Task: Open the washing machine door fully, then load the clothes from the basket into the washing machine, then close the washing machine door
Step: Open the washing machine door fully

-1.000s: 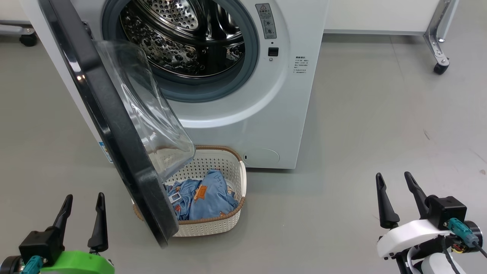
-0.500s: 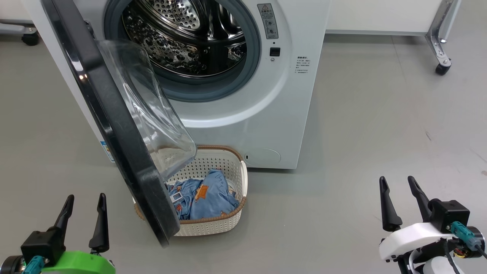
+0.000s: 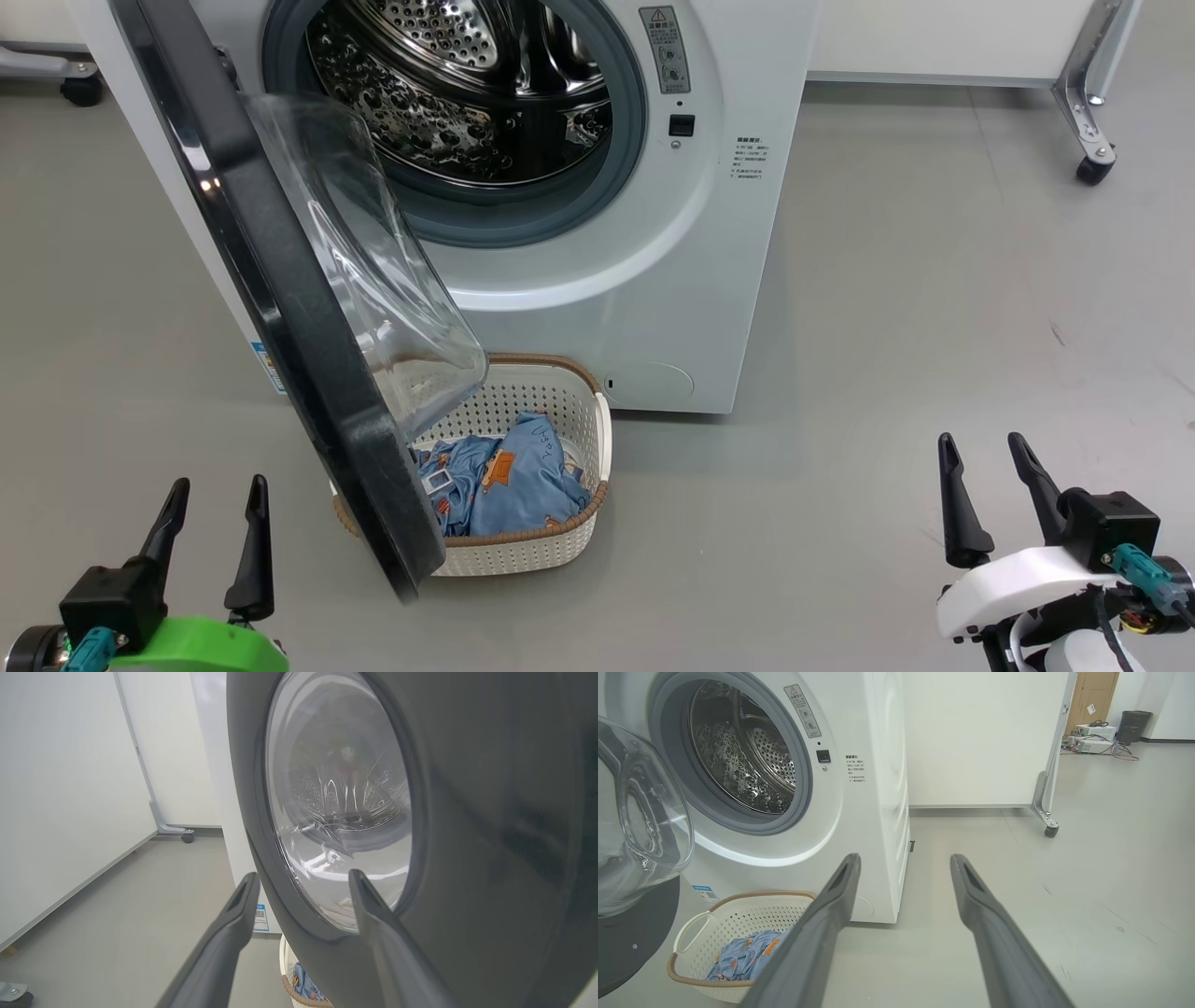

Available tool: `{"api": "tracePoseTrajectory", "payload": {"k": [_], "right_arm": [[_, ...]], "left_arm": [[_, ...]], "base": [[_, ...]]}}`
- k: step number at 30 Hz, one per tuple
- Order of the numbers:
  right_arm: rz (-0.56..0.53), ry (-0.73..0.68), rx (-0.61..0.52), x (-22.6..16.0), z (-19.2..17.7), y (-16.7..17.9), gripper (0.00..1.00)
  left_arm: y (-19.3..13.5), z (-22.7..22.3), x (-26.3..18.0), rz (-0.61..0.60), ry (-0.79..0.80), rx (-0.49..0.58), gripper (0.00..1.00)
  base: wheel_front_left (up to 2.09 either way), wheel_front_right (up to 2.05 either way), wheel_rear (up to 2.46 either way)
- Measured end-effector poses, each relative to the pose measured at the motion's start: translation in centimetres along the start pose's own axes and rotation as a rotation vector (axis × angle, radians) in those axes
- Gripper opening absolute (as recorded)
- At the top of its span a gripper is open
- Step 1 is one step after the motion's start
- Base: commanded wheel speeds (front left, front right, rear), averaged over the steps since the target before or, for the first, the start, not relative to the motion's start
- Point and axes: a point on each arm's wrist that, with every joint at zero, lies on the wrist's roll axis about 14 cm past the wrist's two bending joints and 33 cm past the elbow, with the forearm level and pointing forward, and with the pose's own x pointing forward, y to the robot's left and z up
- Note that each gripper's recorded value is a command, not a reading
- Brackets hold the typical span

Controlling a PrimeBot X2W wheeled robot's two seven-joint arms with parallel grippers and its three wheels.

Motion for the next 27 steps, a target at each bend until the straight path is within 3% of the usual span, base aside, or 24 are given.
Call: {"api": "tracePoseTrajectory", "payload": {"k": [15, 17, 27], "right_arm": [[-0.006, 0.020, 0.001, -0.5, -0.8, -0.2, 1.00], [-0.006, 0.019, -0.002, -0.5, -0.8, -0.2, 1.00], [0.002, 0.015, 0.000, -0.4, -0.7, 0.0, 1.00]], "left_arm": [[-0.3, 0.0, 0.0, -0.010, -0.001, 0.005, 1.00], [-0.3, 0.1, 0.0, -0.010, -0.002, 0.005, 0.00], [0.3, 2.3, 0.1, 0.006, -0.071, 0.011, 0.00]], "base": [[0.00, 0.00, 0.00], [0.00, 0.00, 0.00], [0.00, 0.00, 0.00]]}}
